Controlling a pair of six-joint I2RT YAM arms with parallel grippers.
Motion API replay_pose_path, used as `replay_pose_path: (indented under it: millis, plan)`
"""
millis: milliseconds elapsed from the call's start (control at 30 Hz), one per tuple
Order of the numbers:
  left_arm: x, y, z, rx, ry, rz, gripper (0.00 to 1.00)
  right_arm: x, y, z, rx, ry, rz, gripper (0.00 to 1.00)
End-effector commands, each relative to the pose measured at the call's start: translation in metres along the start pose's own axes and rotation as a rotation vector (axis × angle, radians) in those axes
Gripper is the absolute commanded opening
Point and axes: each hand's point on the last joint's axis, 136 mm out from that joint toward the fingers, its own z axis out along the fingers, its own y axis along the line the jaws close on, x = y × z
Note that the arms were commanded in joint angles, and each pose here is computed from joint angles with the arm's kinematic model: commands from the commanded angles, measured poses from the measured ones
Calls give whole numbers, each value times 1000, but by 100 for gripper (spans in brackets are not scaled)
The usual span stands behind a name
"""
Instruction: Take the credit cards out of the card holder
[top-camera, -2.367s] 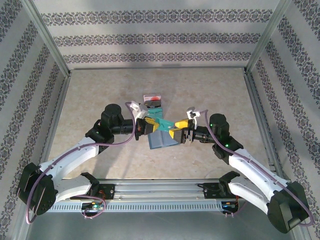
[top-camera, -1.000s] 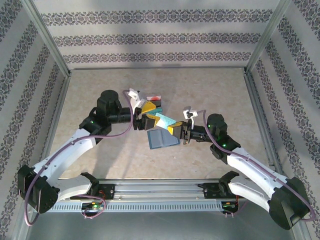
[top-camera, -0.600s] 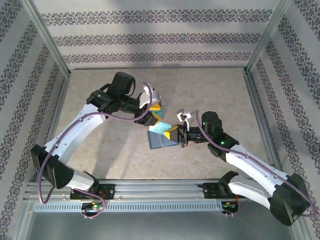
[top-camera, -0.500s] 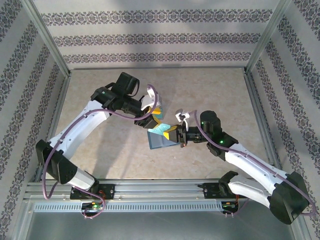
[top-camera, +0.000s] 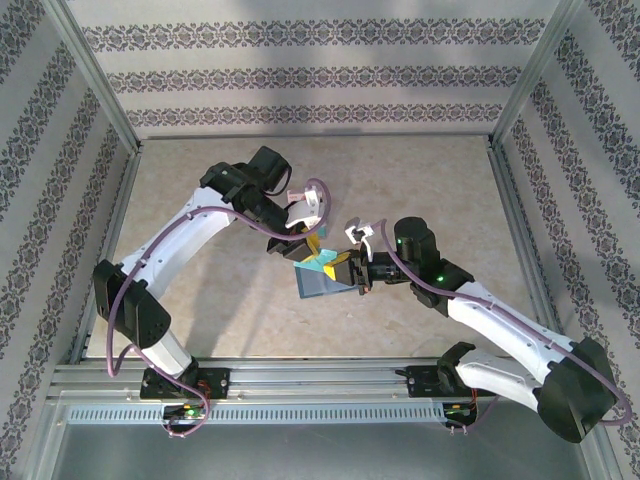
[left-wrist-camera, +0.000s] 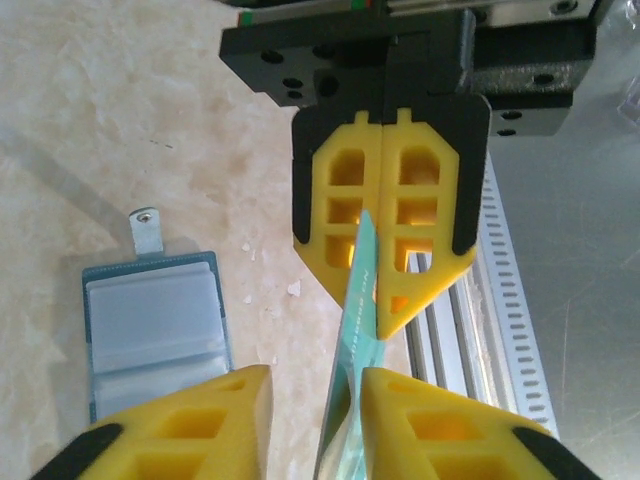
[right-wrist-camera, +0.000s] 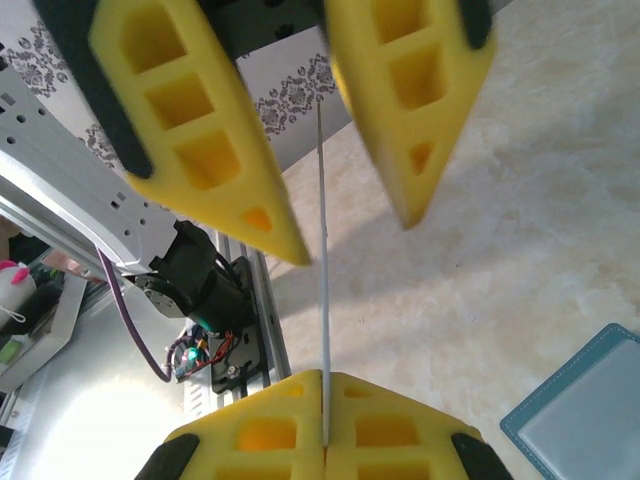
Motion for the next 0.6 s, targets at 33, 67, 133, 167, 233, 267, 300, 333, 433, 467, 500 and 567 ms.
replay_pose_path:
  millis: [33,67,133,167,233,267,300,333,433,467,500,567]
  plan:
    - [3,-7,1,38,33,12,14,-6,10,2,-31,6,-46,0]
    - [3,-7,2,42,35,11,9,-6,9,2,-27,6,-47,0]
    - [4,-7,2,44,37,13,0,-6,7,3,-18,7,-46,0]
    - [3,-6,2,38,36,19,0,-6,4,3,-4,5,-45,1]
    - [3,-1,2,10,33,26,0,-8,-4,0,45,-4,-40,12]
    - [2,4,2,-18,28,26,0,-8,-9,-2,76,-9,-34,23]
    - [0,10,1,-48,17,29,0,-7,-14,-3,103,-13,-27,32]
    - [-1,15,-1,-74,3,36,0,-7,-19,-6,131,-19,-24,43]
    - [-7,34,-8,-152,-67,42,0,-4,-33,-14,213,-30,1,65]
    - [-7,40,-10,-173,-88,42,0,-2,-36,-17,236,-30,7,68]
    - [-7,45,-12,-188,-99,47,0,0,-40,-19,259,-31,14,72]
    - [-7,54,-14,-221,-117,67,0,4,-48,-25,317,-40,29,84]
